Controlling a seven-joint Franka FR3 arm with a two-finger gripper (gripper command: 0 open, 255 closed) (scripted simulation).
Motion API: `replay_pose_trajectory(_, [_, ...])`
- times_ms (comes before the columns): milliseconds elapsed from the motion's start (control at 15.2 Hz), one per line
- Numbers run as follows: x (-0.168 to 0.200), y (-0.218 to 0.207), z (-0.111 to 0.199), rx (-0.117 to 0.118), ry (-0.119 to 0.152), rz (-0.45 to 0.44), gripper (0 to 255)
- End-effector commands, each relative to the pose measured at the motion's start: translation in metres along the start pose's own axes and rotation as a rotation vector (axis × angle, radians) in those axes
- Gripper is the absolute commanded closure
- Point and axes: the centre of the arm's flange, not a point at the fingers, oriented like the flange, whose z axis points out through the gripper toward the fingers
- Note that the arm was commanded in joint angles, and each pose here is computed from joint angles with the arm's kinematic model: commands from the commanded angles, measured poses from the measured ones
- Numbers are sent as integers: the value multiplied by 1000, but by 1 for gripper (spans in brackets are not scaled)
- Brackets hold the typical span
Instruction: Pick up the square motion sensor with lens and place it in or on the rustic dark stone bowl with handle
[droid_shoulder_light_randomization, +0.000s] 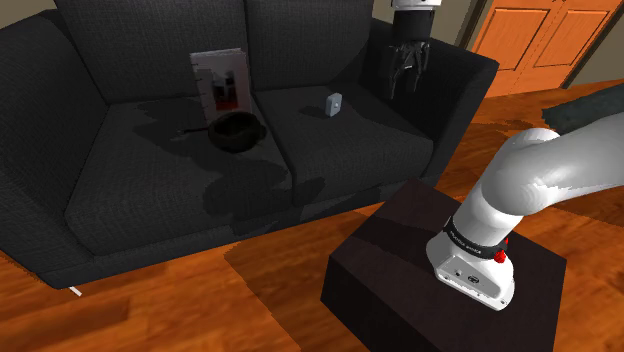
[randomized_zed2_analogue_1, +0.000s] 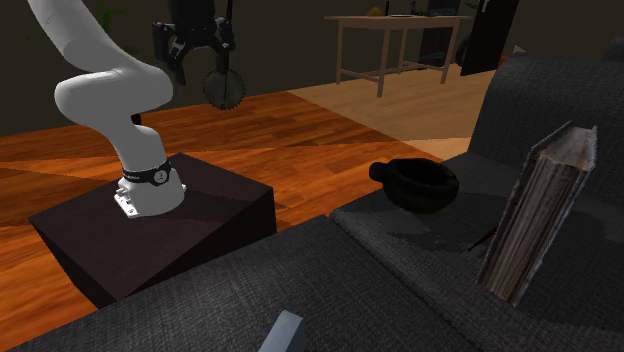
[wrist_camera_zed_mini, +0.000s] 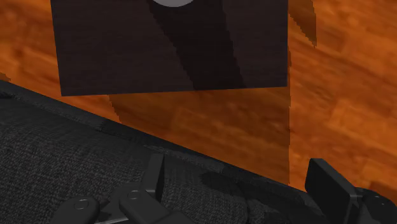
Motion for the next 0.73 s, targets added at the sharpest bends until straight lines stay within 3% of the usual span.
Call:
replay_pose_trajectory(0, [0,0,0,0,0,0,0])
replay_pose_trajectory(660, [109,41,41,-12,56,97,0])
